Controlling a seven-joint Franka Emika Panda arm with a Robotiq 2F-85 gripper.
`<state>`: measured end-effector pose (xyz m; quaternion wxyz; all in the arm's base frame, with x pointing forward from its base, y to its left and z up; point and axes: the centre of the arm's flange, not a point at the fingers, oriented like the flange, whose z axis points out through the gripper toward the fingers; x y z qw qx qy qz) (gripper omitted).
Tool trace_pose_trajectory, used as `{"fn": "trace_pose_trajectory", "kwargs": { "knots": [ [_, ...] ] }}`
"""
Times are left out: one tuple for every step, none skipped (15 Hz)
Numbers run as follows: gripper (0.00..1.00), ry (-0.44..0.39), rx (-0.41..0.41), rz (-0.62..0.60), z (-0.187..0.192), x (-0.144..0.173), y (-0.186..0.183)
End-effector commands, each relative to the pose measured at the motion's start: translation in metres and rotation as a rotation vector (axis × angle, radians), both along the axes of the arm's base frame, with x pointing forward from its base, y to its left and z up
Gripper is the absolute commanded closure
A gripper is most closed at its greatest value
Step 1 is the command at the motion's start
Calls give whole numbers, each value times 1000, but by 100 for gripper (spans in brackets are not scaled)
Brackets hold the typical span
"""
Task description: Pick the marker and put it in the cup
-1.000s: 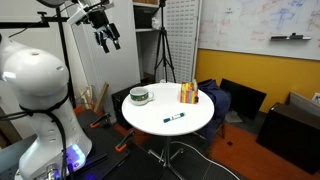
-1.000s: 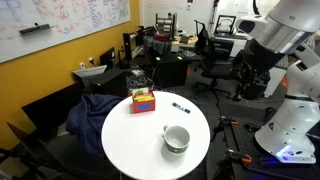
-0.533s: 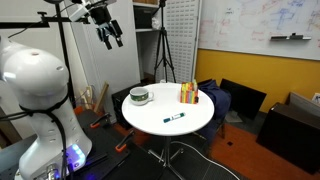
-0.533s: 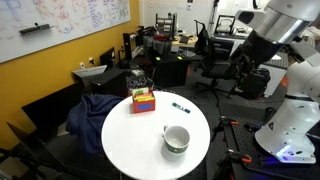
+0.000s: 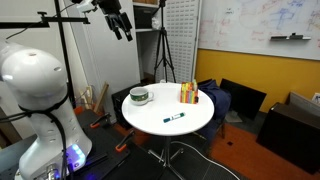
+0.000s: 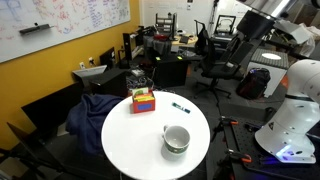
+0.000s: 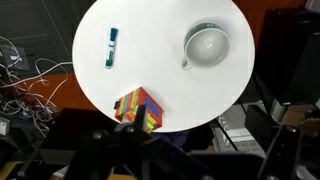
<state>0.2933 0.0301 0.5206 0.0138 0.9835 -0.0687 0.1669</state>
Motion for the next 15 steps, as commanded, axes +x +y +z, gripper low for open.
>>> {"fn": "trace_pose_trajectory", "kwargs": {
  "knots": [
    [0,-70,124,-49,-3,-1,-39],
    [0,-81,155,-56,-4,0,-49],
    [0,-88,189,-71,-4,2,-60],
    [0,-94,221,-77,-6,4,-70],
    [0,-99,250,-88,-7,8,-81],
    [0,-105,281,-96,-8,12,-91],
    [0,-107,309,-103,-9,15,-100],
    [0,-109,330,-109,-10,19,-108],
    [0,-106,354,-115,-11,24,-115],
    [0,-103,375,-122,-13,28,-123],
    [0,-91,392,-131,-14,34,-128],
    [0,-78,407,-140,-16,40,-133],
    [0,-66,418,-150,-18,45,-137],
    [0,-57,428,-160,-20,50,-140],
    [0,-54,428,-171,-24,57,-143]
  ]
}}
